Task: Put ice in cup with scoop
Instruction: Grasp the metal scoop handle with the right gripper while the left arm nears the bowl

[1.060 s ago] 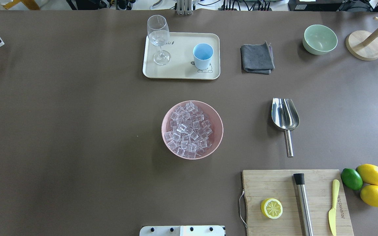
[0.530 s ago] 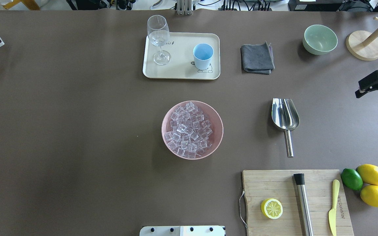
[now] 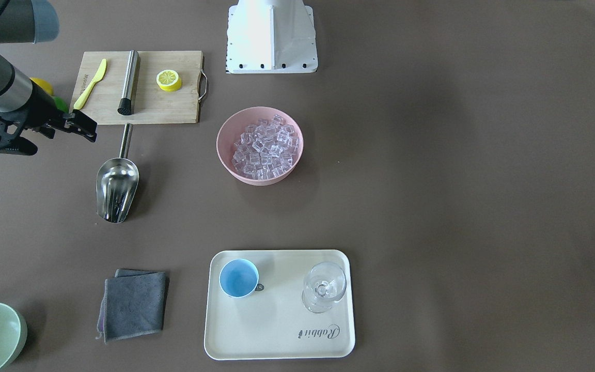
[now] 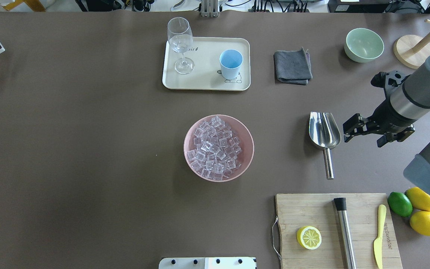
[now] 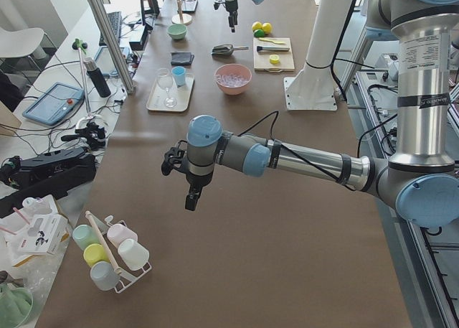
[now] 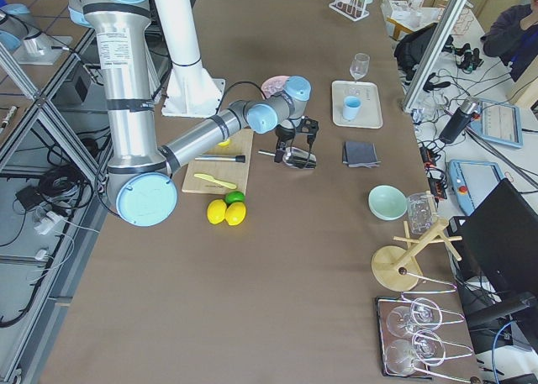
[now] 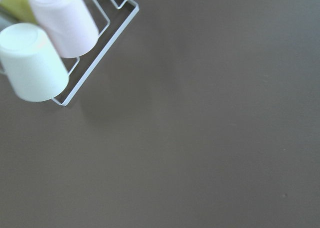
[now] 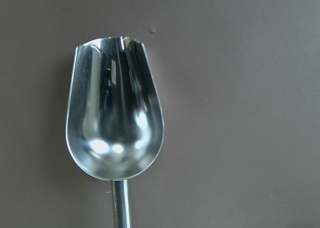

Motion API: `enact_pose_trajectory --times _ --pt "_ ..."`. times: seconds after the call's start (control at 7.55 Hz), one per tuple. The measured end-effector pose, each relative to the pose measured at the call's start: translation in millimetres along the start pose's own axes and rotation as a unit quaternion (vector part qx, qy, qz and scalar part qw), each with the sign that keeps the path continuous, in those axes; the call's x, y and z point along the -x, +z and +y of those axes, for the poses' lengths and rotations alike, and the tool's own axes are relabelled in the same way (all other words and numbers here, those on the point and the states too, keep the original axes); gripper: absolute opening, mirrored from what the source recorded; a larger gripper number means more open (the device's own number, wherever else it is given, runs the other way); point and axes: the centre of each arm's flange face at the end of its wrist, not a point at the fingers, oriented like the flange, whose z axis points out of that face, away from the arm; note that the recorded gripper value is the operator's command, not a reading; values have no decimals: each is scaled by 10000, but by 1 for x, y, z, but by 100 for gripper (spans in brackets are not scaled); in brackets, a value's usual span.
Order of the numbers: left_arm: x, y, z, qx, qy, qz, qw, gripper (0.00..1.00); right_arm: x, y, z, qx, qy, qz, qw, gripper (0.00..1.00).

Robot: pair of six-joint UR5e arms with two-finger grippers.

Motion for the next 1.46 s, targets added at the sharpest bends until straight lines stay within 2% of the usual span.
enact_pose_trajectory --times 0.26,0.4,0.53,0.79,0.93,1.06,1.19,1.32,1.46 --pt "-61 11 -14 -165 811 280 9962 98 32 46 30 -44 83 104 9999 99" --pt "-83 13 -16 -373 1209 519 9906 98 41 63 39 -64 103 130 9998 99" --pt "-104 14 -18 -662 1675 795 9804 98 46 77 45 -80 108 159 9998 98" --pt "-162 27 -22 -1158 2723 1302 9463 98 52 98 50 -103 77 241 9996 94" --pt "-196 35 -26 -1283 3144 1539 9279 98 54 102 51 -112 23 240 9996 92" --pt "-234 49 -24 -1386 3581 1808 9055 98 55 103 52 -126 -42 208 9997 84" --pt "-266 63 -23 -1487 3891 1966 8876 98 57 103 52 -135 -123 182 9997 81" --pt "-292 77 -21 -1521 4088 2087 8753 98 58 102 52 -135 -212 172 9995 79" --pt "-309 85 -22 -1531 4200 2163 8680 98 58 103 52 -129 -268 170 9994 79"
